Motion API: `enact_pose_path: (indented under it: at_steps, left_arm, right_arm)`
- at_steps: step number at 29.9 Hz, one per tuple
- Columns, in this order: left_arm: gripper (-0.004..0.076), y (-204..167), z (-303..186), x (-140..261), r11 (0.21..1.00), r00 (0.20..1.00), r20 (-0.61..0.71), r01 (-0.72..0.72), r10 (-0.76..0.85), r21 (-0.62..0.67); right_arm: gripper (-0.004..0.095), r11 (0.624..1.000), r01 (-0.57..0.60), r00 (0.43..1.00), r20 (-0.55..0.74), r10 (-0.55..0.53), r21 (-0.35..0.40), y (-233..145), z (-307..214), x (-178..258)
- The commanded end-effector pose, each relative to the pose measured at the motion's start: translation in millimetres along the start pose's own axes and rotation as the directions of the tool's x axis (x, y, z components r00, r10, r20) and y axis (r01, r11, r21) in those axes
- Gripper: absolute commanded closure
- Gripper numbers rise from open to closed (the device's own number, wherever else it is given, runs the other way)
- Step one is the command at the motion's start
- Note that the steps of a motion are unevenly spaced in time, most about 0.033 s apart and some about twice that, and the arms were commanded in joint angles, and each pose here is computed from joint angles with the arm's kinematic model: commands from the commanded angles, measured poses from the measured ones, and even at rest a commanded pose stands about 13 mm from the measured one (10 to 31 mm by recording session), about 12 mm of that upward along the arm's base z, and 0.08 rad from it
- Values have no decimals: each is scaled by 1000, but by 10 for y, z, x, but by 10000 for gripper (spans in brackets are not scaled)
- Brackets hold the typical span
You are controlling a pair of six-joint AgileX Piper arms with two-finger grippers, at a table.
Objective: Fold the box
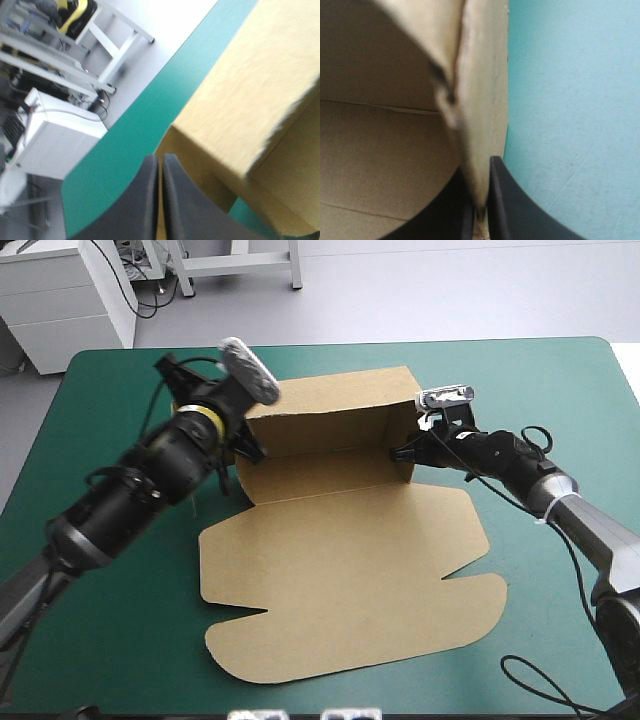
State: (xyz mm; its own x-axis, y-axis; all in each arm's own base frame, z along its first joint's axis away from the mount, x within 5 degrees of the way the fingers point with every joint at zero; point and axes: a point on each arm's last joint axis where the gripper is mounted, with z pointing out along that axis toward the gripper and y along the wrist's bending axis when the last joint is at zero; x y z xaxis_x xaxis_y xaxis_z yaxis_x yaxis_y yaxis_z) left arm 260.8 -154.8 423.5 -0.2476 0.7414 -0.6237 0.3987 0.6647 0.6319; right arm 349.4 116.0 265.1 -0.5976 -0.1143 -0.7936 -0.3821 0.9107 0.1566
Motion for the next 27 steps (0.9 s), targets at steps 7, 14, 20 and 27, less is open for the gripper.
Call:
enact_pose_path:
  at_steps: [7,14,20,27]
  left_arm:
    - [715,1153,-473,689,853,853,93,519,-514,-51]
    - [715,1538,-533,1382,634,639,34,767,-768,-97]
    - [715,1500,-393,2119,363,372,118,927,-921,-94]
    - [715,1145,-124,2471,214,210,142,977,-967,11]
  right_arm:
    - [923,1000,-2,996,85,1,19,6,-188,-224]
    - [923,999,-15,997,76,13,31,-6,-184,-217]
    - [922,1000,-17,997,79,15,24,5,-197,-252]
    - [919,998,15,998,-58,-12,60,15,-319,-506]
